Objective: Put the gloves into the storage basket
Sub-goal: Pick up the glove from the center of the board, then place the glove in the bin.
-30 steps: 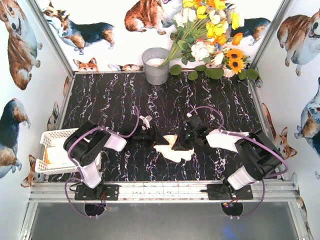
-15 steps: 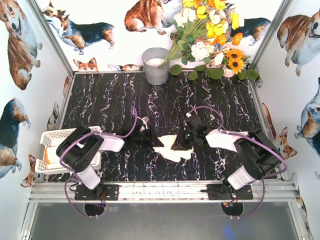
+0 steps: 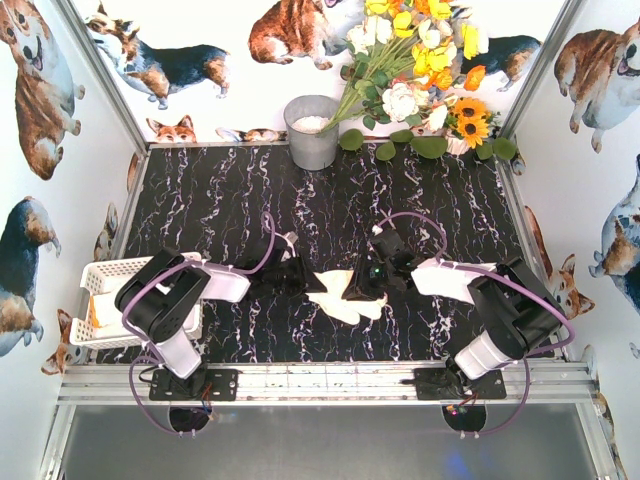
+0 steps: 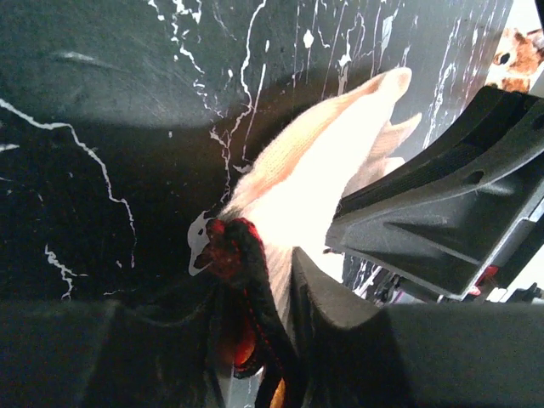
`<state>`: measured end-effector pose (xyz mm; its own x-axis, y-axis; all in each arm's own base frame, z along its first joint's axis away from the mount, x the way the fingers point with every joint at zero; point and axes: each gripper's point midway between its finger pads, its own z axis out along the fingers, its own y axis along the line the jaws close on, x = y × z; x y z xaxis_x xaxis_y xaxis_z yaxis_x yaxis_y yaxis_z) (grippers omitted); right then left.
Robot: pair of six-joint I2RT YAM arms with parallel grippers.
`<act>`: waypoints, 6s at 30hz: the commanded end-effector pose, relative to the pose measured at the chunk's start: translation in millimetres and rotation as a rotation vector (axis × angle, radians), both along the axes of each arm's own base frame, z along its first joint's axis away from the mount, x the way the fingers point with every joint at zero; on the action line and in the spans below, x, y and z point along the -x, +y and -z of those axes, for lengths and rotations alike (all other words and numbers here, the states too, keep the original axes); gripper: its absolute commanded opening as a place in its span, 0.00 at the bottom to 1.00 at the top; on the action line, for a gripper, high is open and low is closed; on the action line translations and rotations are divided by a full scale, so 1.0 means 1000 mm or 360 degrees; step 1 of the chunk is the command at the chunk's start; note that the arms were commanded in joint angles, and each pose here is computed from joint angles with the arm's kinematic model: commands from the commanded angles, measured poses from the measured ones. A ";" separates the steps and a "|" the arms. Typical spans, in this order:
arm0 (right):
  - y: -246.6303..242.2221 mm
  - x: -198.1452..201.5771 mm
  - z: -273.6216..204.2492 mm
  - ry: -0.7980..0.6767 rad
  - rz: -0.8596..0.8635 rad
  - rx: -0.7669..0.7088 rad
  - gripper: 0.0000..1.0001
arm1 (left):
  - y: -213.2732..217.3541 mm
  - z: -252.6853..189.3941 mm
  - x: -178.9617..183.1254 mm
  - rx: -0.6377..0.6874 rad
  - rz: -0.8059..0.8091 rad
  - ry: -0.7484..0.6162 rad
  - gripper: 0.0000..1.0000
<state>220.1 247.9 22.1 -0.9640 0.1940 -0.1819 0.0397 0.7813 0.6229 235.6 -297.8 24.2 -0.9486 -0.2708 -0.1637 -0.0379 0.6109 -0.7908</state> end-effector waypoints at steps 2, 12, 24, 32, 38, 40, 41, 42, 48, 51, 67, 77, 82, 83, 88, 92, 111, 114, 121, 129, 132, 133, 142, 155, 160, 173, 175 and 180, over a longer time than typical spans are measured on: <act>-0.019 0.005 0.021 0.0015 0.0043 0.0176 0.22 | 0.009 0.013 -0.002 -0.0117 -0.0018 -0.0009 0.13; -0.013 -0.005 -0.017 -0.0121 0.0031 0.0103 0.37 | 0.051 0.008 0.012 -0.0483 0.0023 -0.0030 0.00; -0.047 -0.023 -0.069 -0.0379 0.0129 0.0187 0.50 | 0.145 -0.025 0.027 -0.1166 0.0004 0.0047 0.00; -0.080 -0.030 -0.079 -0.0532 0.0258 0.0199 0.52 | 0.213 -0.064 0.035 -0.1478 -0.0103 0.0176 0.00; -0.093 -0.027 -0.080 -0.0573 0.0256 0.0257 0.53 | 0.258 -0.094 0.045 -0.1654 -0.0207 0.0280 0.00; -0.095 -0.026 -0.078 -0.0576 0.0247 0.0267 0.54 | 0.271 -0.105 0.047 -0.1684 -0.0265 0.0289 0.00; -0.095 -0.026 -0.078 -0.0579 0.0239 0.0267 0.54 | 0.277 -0.110 0.048 -0.1693 -0.0291 0.0294 0.00; -0.095 -0.026 -0.077 -0.0580 0.0234 0.0264 0.54 | 0.283 -0.115 0.049 -0.1704 -0.0312 0.0299 0.00; -0.091 -0.026 -0.074 -0.0583 0.0191 0.0231 0.54 | 0.315 -0.143 0.054 -0.1760 -0.0470 0.0342 0.00; -0.089 -0.026 -0.073 -0.0584 0.0179 0.0217 0.54 | 0.329 -0.155 0.053 -0.1792 -0.0539 0.0332 0.00; -0.094 -0.020 -0.078 -0.0627 0.0200 0.0205 0.54 | 0.377 -0.151 0.035 -0.1785 -0.0808 0.0317 0.00; -0.100 -0.020 -0.080 -0.0655 0.0209 0.0218 0.55 | 0.398 -0.139 0.041 -0.1781 -0.0900 0.0442 0.00; -0.101 -0.020 -0.083 -0.0669 0.0214 0.0211 0.55 | 0.404 -0.132 0.042 -0.1780 -0.0911 0.0510 0.00; -0.101 -0.020 -0.083 -0.0671 0.0216 0.0211 0.55 | 0.405 -0.129 0.043 -0.1781 -0.0916 0.0529 0.00; -0.103 -0.019 -0.084 -0.0675 0.0222 0.0214 0.55 | 0.413 -0.124 0.043 -0.1776 -0.0944 0.0583 0.00; -0.105 -0.017 -0.085 -0.0682 0.0230 0.0221 0.55 | 0.419 -0.123 0.042 -0.1793 -0.0971 0.0616 0.00; -0.111 -0.015 -0.085 -0.0692 0.0256 0.0225 0.56 | 0.437 -0.135 0.047 -0.1903 -0.1089 0.0674 0.00; -0.111 -0.014 -0.085 -0.0695 0.0255 0.0224 0.56 | 0.442 -0.138 0.048 -0.1932 -0.1118 0.0681 0.00; -0.112 -0.014 -0.087 -0.0702 0.0262 0.0220 0.57 | 0.447 -0.137 0.052 -0.1966 -0.1150 0.0722 0.00; -0.113 -0.014 -0.090 -0.0717 0.0266 0.0216 0.57 | 0.452 -0.135 0.055 -0.1986 -0.1182 0.0762 0.00; -0.114 -0.014 -0.093 -0.0731 0.0268 0.0217 0.57 | 0.456 -0.131 0.056 -0.2006 -0.1198 0.0777 0.00; -0.115 -0.013 -0.094 -0.0732 0.0266 0.0217 0.57 | 0.458 -0.131 0.056 -0.2011 -0.1206 0.0778 0.00; -0.116 -0.008 -0.105 -0.0714 0.0179 0.0262 0.57 | 0.456 -0.102 0.050 -0.1948 -0.1146 0.0805 0.00; -0.116 -0.008 -0.132 -0.0738 0.0227 0.0229 0.57 | 0.476 -0.080 0.043 -0.2068 -0.1125 0.0867 0.00; -0.117 -0.008 -0.138 -0.0739 0.0223 0.0234 0.57 | 0.483 -0.077 0.037 -0.2078 -0.1141 0.0875 0.00; -0.116 -0.008 -0.144 -0.0732 0.0234 0.0228 0.57 | 0.498 -0.063 0.042 -0.2201 -0.1124 0.0952 0.28; -0.117 -0.007 -0.144 -0.0729 0.0236 0.0231 0.57 | 0.499 -0.067 0.043 -0.2217 -0.1146 0.0926 0.39; -0.116 -0.008 -0.146 -0.0730 0.0238 0.0225 0.57 | 0.505 -0.084 0.044 -0.2270 -0.1236 0.0861 0.52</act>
<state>216.8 129.2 139.9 -0.7902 0.2403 -0.5637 -0.0687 0.8793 0.4712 194.3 194.2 88.0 -0.7345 -0.6051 -0.3073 -0.6631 0.5434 0.5148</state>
